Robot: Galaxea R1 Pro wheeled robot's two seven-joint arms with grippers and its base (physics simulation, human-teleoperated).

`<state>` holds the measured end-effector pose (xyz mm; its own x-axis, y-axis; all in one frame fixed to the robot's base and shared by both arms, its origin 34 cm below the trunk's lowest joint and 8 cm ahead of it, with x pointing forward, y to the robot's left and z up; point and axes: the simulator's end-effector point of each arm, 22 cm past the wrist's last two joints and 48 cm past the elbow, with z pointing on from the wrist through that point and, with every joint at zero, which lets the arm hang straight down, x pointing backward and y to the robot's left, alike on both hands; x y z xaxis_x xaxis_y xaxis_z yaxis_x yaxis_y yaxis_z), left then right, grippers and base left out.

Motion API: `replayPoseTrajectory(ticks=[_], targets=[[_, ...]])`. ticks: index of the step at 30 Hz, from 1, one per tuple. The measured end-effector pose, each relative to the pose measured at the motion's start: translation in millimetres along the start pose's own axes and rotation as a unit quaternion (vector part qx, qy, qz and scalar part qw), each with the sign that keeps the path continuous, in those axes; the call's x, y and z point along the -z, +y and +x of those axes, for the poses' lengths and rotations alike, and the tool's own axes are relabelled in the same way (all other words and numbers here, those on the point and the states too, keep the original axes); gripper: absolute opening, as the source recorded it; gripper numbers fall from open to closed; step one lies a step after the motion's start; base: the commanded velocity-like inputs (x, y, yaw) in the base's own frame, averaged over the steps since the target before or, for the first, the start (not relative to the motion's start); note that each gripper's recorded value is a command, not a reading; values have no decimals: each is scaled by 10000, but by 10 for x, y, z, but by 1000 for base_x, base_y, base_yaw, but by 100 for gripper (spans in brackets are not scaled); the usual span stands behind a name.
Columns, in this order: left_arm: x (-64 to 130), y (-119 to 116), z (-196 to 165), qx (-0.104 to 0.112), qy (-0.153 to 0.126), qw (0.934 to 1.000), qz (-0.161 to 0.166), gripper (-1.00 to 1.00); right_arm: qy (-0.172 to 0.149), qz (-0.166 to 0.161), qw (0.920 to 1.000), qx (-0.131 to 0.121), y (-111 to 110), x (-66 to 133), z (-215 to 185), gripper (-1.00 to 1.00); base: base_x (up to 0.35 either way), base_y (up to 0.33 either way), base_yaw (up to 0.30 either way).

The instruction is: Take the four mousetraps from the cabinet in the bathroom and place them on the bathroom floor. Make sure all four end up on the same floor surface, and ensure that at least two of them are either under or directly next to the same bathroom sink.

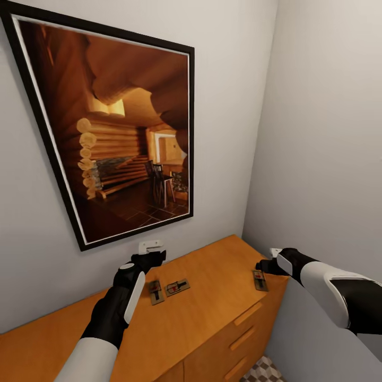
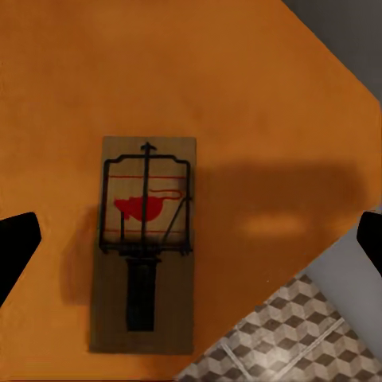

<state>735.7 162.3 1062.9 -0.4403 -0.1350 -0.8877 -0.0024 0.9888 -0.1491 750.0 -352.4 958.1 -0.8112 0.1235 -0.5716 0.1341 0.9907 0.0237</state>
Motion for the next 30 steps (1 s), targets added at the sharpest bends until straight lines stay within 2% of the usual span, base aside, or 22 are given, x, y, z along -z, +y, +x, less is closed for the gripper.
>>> replayPoseTrajectory(ticks=[30], targets=[[0,2,1,-7,0,10000,-5,100,-6,13,10000,11,15,-1,-2,100,0,16,0]])
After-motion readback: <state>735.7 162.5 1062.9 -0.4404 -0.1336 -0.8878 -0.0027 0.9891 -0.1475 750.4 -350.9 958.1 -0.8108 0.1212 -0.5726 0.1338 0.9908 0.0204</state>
